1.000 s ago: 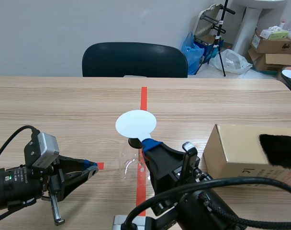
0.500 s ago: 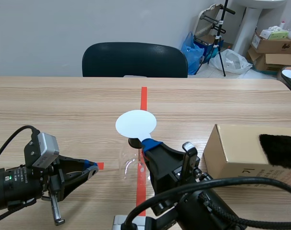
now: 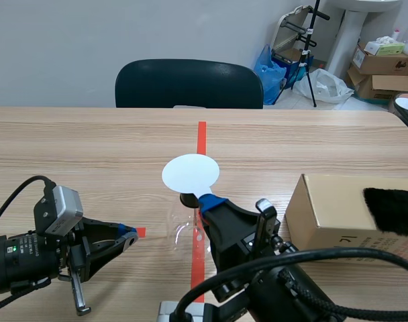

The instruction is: Do the electroscope experiment

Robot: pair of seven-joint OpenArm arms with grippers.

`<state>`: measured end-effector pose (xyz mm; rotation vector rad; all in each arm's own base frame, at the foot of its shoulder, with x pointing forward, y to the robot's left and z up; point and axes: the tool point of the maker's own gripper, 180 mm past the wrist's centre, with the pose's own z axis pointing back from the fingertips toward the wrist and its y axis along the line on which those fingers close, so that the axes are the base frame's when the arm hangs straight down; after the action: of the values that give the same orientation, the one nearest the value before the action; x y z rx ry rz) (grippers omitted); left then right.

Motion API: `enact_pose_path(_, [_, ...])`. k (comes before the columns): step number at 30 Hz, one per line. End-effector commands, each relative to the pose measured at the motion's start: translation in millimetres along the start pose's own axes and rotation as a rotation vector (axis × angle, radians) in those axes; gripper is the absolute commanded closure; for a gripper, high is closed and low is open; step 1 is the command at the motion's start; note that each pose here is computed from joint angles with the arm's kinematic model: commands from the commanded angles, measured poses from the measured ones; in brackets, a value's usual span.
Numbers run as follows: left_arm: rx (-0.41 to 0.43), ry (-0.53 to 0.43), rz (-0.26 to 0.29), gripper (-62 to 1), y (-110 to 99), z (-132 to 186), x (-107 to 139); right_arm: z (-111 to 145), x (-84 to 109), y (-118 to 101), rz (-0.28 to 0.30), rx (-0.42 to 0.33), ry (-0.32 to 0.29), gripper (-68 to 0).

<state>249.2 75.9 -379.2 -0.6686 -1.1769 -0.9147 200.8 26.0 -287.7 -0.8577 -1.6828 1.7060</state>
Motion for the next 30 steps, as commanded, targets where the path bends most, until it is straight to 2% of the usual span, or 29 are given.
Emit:
enact_pose_path(1, [0.001, -0.038, -0.009, -3.0, 2, -3, 11, -2, -3.9, -9, 0.012, -0.031, 0.005, -1.0])
enact_pose_path(20, [0.0, -0.036, -0.004, -3.0, 0, -2, 9, -2, -4.4, -9, 0.012, -0.031, 0.008, -1.0])
enact_pose_path(25, [0.0, -0.039, -0.004, -3.0, 0, -2, 10, -2, -14.6, -9, 0.011, -0.031, 0.065, -1.0])
enact_pose_path(30, [0.0, -0.039, -0.004, -3.0, 0, -2, 10, 1, -34.9, -9, 0.009, -0.032, 0.178, -1.0])
